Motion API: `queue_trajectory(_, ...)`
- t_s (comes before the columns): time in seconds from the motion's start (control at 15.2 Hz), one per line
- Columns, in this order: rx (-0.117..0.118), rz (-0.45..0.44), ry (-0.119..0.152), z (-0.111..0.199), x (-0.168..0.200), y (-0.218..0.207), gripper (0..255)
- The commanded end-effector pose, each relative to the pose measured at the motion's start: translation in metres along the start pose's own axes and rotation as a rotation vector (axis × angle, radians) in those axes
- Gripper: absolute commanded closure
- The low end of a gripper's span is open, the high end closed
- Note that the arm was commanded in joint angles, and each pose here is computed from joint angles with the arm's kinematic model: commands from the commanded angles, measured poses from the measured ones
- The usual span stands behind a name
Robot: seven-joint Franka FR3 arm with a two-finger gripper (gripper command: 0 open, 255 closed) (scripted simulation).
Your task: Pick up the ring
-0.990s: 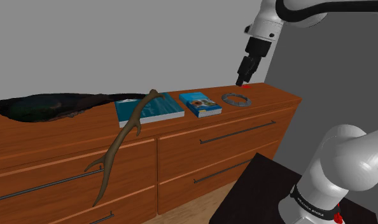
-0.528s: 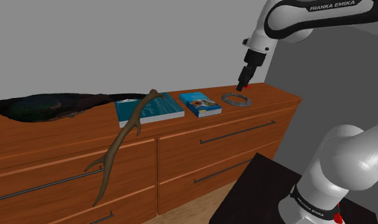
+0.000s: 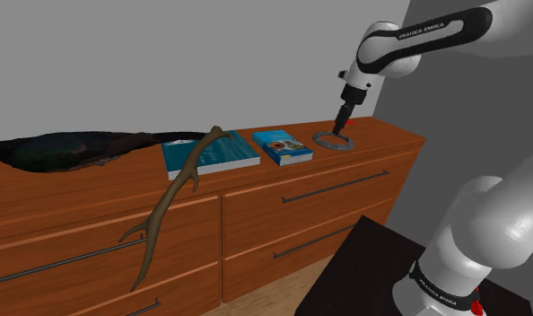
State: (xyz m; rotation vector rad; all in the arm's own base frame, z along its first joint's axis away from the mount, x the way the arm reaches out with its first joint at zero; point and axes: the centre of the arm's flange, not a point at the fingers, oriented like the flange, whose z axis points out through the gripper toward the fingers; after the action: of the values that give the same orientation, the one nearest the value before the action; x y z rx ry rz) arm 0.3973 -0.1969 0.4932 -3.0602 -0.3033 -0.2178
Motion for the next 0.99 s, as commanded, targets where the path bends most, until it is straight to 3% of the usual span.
queue_trajectory(0.0,-0.001,-0.02,0.001,0.013,0.001,0.023,0)
queue_trajectory(0.53,0.003,-0.088,0.006,0.064,0.018,0.114,0)
queue_trajectory(0.92,0.003,-0.093,0.006,0.094,0.015,0.122,0)
